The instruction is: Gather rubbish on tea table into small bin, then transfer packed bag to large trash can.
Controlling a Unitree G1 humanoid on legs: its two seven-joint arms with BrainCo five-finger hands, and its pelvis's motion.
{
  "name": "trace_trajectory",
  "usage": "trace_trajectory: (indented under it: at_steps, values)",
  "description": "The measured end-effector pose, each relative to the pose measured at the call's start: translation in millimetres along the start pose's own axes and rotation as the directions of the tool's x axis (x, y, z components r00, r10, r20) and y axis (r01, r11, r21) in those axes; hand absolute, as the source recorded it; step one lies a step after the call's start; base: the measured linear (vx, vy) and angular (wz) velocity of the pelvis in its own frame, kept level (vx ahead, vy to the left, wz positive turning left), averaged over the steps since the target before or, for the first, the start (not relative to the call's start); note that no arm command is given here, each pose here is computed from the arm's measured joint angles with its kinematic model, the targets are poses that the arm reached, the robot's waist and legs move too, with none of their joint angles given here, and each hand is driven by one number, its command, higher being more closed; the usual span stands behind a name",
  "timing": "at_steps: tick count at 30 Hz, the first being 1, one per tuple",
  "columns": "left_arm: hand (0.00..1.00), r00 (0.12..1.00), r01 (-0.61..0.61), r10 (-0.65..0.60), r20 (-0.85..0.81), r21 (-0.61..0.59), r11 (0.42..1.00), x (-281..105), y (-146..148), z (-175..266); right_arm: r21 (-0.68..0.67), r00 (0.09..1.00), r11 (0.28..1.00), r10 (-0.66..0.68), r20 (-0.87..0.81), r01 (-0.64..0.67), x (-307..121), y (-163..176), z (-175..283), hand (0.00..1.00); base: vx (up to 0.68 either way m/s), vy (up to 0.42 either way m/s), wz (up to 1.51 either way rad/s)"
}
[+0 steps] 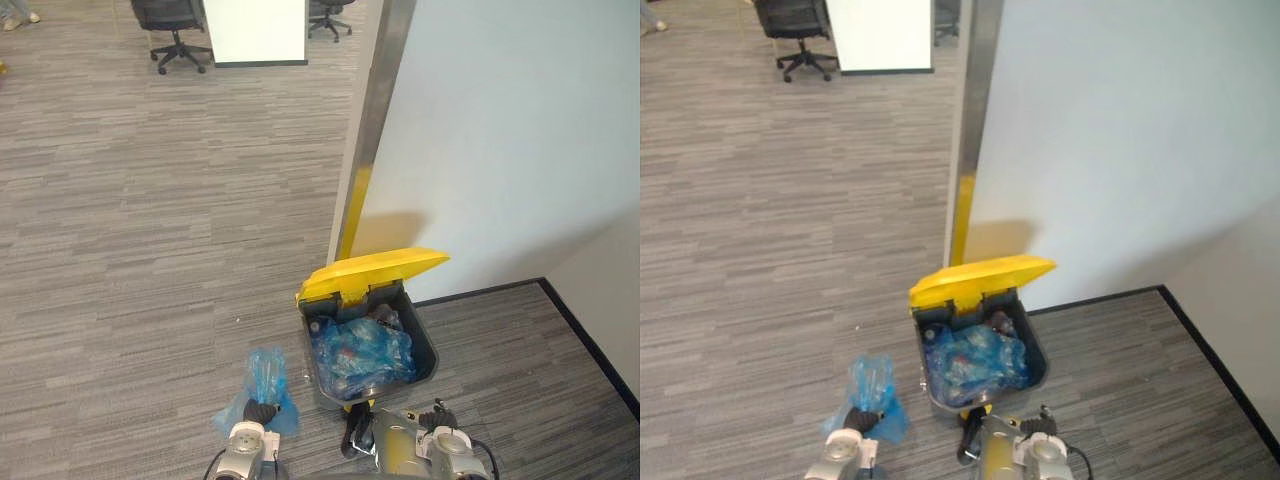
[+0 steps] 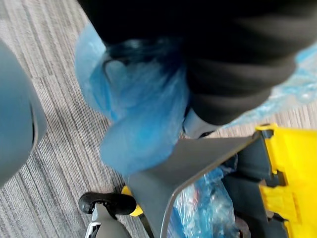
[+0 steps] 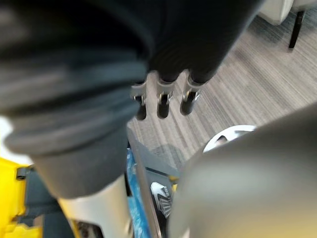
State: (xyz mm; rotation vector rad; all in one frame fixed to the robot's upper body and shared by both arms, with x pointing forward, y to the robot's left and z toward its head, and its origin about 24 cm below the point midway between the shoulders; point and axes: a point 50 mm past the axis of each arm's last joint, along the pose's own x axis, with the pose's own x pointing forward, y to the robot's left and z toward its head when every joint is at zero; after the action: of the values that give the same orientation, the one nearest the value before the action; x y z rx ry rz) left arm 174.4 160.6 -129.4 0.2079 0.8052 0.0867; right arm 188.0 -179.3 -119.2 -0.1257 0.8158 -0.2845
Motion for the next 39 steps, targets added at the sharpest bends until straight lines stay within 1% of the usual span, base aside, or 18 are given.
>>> trace_trajectory:
  at_steps: [2,3,5,6,8,11,15,17,19,20,22,24,27,31,34,36,37,39]
  values:
    - [1.0,0.998,-0.025,0.026,0.064,-0.011,1.0,5,8,20,-0.013,0.988,0.999,0.031,0.15,-0.029,3,11,44,0.0,-0.12,-0.081,-0.08]
    - [1.0,0.995,-0.037,0.039,0.091,-0.02,0.999,7,10,28,-0.016,0.979,0.999,0.037,0.2,-0.034,3,13,59,0.0,-0.2,-0.081,-0.09]
    - [1.0,0.975,-0.05,0.061,0.214,-0.056,0.997,8,14,62,-0.011,0.917,0.999,0.046,0.396,-0.045,-3,21,119,0.0,-0.19,-0.053,-0.15]
    - [1.0,0.967,-0.057,0.071,0.246,-0.064,0.996,8,16,70,-0.009,0.895,0.999,0.051,0.443,-0.053,-6,24,134,0.0,-0.21,-0.059,-0.08]
    - [1.0,0.933,-0.056,0.078,0.351,-0.074,0.996,6,18,100,-0.009,0.805,0.997,0.064,0.59,-0.072,-20,29,185,0.0,-0.24,-0.072,-0.08]
    - [1.0,0.903,-0.039,0.074,0.422,-0.091,0.995,2,15,122,0.001,0.722,0.997,0.051,0.69,-0.071,-34,28,222,0.0,-0.28,-0.088,-0.07]
    - [1.0,0.857,-0.013,0.069,0.51,-0.112,0.994,-7,12,144,0.028,0.651,0.998,0.012,0.759,-0.052,-45,16,260,0.0,-0.16,-0.097,0.06]
    - [1.0,0.797,-0.009,0.072,0.599,-0.108,0.994,-15,14,171,0.049,0.541,0.998,-0.017,0.841,-0.045,-67,6,298,0.0,-0.11,-0.141,0.03]
    - [1.0,0.736,0.009,0.058,0.675,-0.094,0.995,-23,12,195,0.07,0.455,0.996,-0.037,0.89,-0.055,-86,0,329,0.0,-0.04,-0.205,0.25]
    - [1.0,0.702,0.018,0.05,0.71,-0.088,0.996,-29,11,205,0.08,0.416,0.996,-0.057,0.907,-0.038,-94,-6,341,0.0,0.0,-0.313,0.48]
    - [1.0,0.655,0.032,0.06,0.753,-0.106,0.994,-37,10,221,0.075,0.333,0.997,-0.06,0.941,-0.032,-115,-9,367,0.0,0.0,-0.217,0.05]
    - [1.0,0.64,0.043,0.043,0.767,-0.091,0.995,-39,7,227,0.084,0.283,0.995,-0.066,0.957,-0.054,-129,-10,382,0.0,-0.03,-0.107,-0.11]
    - [1.0,0.615,0.075,0.011,0.789,-0.072,0.995,-46,-3,233,0.098,0.251,0.994,-0.083,0.964,-0.044,-138,-20,392,0.0,-0.06,-0.072,0.03]
    - [1.0,0.558,0.101,-0.015,0.83,-0.049,0.994,-55,-10,245,0.122,0.219,0.992,-0.109,0.97,-0.046,-147,-32,403,0.0,-0.13,-0.015,-0.06]
    - [1.0,0.55,0.108,-0.032,0.834,-0.034,0.994,-56,-11,246,0.124,0.22,0.991,-0.112,0.969,-0.04,-147,-34,404,0.0,-0.19,-0.063,0.26]
    - [1.0,0.541,0.11,-0.036,0.84,-0.029,0.994,-58,-11,248,0.126,0.218,0.99,-0.11,0.97,-0.061,-149,-34,406,0.0,-0.16,-0.092,0.17]
    - [1.0,0.516,0.112,-0.048,0.855,-0.012,0.994,-63,-12,252,0.132,0.204,0.988,-0.114,0.972,-0.075,-155,-34,413,0.0,-0.06,-0.179,0.54]
    - [1.0,0.503,0.119,-0.059,0.862,-0.002,0.993,-65,-14,254,0.135,0.228,0.989,-0.117,0.967,-0.066,-151,-33,415,0.0,-0.01,-0.241,0.74]
